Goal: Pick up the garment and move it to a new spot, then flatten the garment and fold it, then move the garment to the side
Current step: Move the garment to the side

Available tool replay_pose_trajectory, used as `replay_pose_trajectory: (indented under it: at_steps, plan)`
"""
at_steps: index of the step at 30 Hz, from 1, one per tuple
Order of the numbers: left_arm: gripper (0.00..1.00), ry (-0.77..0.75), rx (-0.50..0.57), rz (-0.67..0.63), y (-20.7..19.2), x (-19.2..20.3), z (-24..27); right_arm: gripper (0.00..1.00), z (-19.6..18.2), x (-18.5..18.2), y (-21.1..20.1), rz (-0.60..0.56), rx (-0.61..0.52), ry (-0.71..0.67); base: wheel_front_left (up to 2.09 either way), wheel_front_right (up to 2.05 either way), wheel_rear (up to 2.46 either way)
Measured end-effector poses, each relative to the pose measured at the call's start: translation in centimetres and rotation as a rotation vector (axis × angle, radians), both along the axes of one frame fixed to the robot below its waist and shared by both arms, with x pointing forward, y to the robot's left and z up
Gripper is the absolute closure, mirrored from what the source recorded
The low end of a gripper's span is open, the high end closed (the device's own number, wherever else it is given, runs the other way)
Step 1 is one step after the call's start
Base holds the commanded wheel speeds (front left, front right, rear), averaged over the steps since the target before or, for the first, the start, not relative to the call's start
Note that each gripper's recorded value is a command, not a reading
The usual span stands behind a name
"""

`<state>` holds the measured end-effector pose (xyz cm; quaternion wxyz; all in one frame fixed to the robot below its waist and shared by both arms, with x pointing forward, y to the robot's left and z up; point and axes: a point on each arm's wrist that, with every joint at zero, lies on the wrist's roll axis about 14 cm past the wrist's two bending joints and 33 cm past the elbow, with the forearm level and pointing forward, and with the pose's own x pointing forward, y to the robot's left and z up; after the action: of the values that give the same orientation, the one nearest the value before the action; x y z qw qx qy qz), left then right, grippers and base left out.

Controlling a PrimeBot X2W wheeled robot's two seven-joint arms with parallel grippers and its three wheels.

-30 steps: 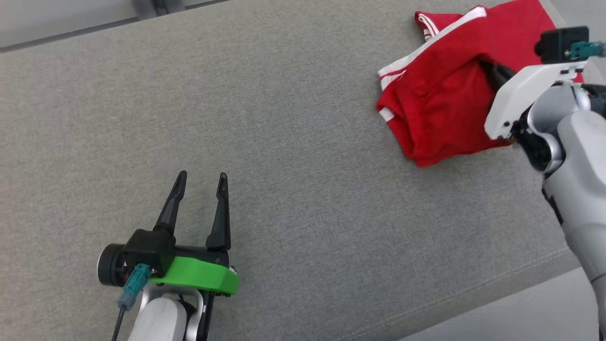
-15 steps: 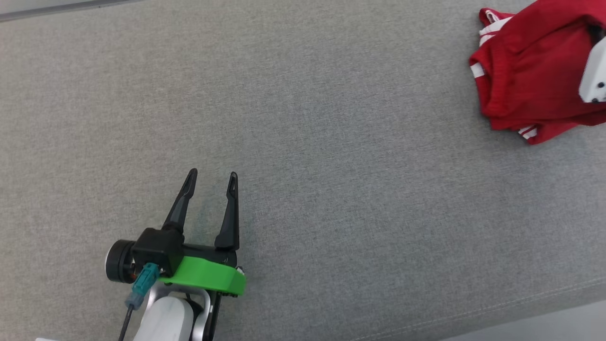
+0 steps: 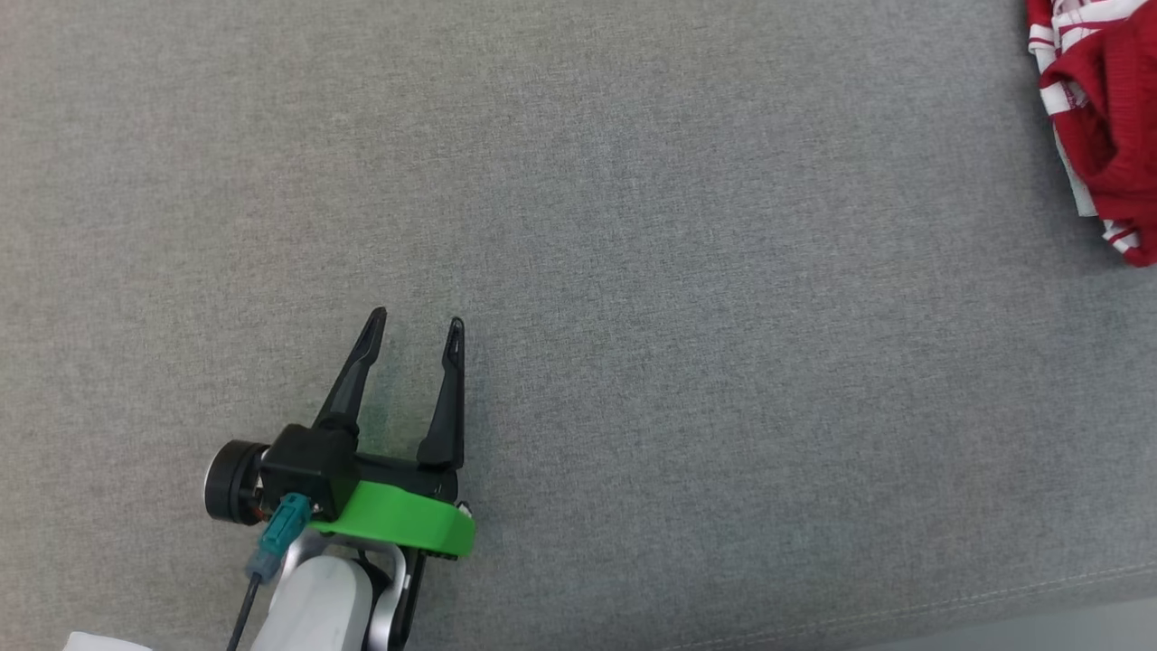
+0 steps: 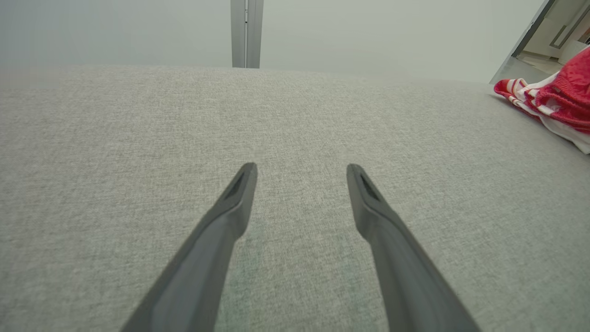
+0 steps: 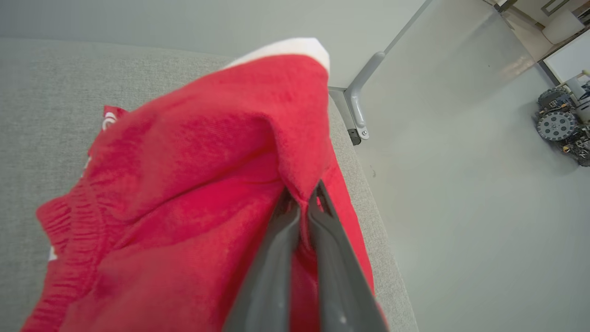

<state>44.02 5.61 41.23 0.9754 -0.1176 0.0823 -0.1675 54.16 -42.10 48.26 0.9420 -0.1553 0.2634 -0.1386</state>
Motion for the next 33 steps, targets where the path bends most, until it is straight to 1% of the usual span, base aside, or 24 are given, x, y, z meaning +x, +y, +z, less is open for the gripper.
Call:
replay_pose_trajectory:
  at_steps: [3,4,5,6,11,20,25,28,33]
  plan:
    - [0.00,0.014,0.004,-0.003,0.0,0.0,-0.5,1.00,-0.4,0.3,-0.3,0.013,-0.052,0.010,0.00,0.00,0.00]
    - [0.00,0.020,0.007,-0.004,0.1,0.0,-0.7,0.87,-0.4,0.5,-0.4,0.022,-0.070,0.009,0.00,0.00,0.00]
    - [0.00,0.021,0.009,-0.005,0.1,0.0,-0.8,0.63,-0.5,0.5,-0.5,0.023,-0.082,0.009,0.00,0.00,0.00]
    - [0.00,0.022,0.012,-0.005,0.1,0.0,-0.9,0.00,-0.4,0.7,-0.7,0.025,-0.096,0.004,0.00,0.00,0.00]
    - [0.00,0.027,0.019,-0.007,0.2,0.2,-1.1,0.00,0.1,0.9,-1.2,0.052,-0.172,-0.025,0.00,0.00,0.00]
    - [0.00,0.020,0.023,-0.016,-0.1,0.3,-0.9,0.00,0.9,1.4,0.3,0.085,-0.164,-0.130,0.00,0.00,0.00]
    - [0.00,-0.004,0.019,0.004,0.3,0.7,0.1,0.00,2.2,2.1,2.4,0.140,-0.157,-0.214,0.00,0.00,0.00]
    - [0.00,-0.032,0.007,0.027,0.8,1.1,1.1,0.00,3.1,2.8,5.0,0.195,-0.135,-0.272,0.00,0.00,0.00]
    - [0.00,-0.075,-0.008,0.084,2.2,1.7,3.0,0.00,5.5,3.1,8.1,0.252,-0.098,-0.375,0.00,0.00,0.00]
